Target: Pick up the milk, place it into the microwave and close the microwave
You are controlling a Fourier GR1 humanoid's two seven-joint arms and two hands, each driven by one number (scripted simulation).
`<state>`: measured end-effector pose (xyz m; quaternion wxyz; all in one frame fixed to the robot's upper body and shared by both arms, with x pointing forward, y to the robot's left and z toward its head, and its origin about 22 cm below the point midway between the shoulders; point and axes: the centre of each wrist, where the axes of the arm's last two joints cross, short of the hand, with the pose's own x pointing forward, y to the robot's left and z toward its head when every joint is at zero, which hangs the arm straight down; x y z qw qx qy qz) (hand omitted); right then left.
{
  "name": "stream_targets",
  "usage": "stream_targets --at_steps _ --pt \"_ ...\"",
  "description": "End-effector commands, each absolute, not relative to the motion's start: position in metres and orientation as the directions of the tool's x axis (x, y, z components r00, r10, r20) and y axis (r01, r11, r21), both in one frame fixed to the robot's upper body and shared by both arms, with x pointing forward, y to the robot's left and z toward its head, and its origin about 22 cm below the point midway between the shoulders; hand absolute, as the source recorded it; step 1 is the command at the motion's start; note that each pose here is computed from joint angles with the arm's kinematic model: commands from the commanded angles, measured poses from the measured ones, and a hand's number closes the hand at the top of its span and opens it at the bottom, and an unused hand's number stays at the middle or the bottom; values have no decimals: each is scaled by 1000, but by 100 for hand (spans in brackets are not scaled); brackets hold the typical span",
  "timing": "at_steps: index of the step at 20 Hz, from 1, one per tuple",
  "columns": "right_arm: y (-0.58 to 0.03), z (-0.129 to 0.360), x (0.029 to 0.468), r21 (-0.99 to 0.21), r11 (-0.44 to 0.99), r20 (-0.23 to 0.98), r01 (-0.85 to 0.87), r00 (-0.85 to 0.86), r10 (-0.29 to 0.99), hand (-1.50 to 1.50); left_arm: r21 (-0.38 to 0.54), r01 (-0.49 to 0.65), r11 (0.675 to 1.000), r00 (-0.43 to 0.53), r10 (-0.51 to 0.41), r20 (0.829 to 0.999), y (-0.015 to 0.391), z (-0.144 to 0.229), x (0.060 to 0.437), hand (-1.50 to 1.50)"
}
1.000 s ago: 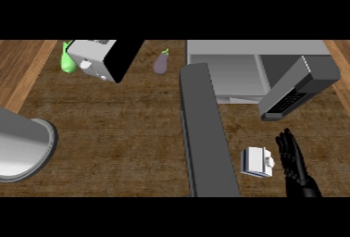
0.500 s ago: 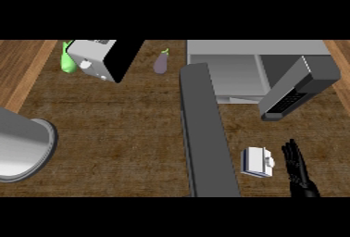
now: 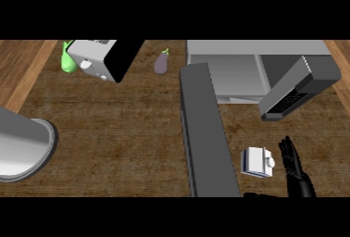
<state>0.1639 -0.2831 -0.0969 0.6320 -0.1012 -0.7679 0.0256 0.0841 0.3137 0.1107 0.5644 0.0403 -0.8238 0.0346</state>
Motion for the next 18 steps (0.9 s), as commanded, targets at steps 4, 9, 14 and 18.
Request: stream_targets --at_steps 4,9,14,18 --pt "-292 -138 165 -211 969 959 129 -166 230 -150 -10 -94 996 -375 -26 927 316 105 72 -150" --pt "-300 -148 174 -234 965 953 121 -167 252 -150 -6 -83 996 -372 -26 928 322 115 69 -150" --pt "-307 -159 193 -221 969 956 108 -175 237 -150 -8 -87 996 -388 -26 921 318 117 65 -150" --pt "-280 -174 204 -177 982 957 67 -222 188 150 -15 -90 996 -371 -20 929 321 109 77 -150"
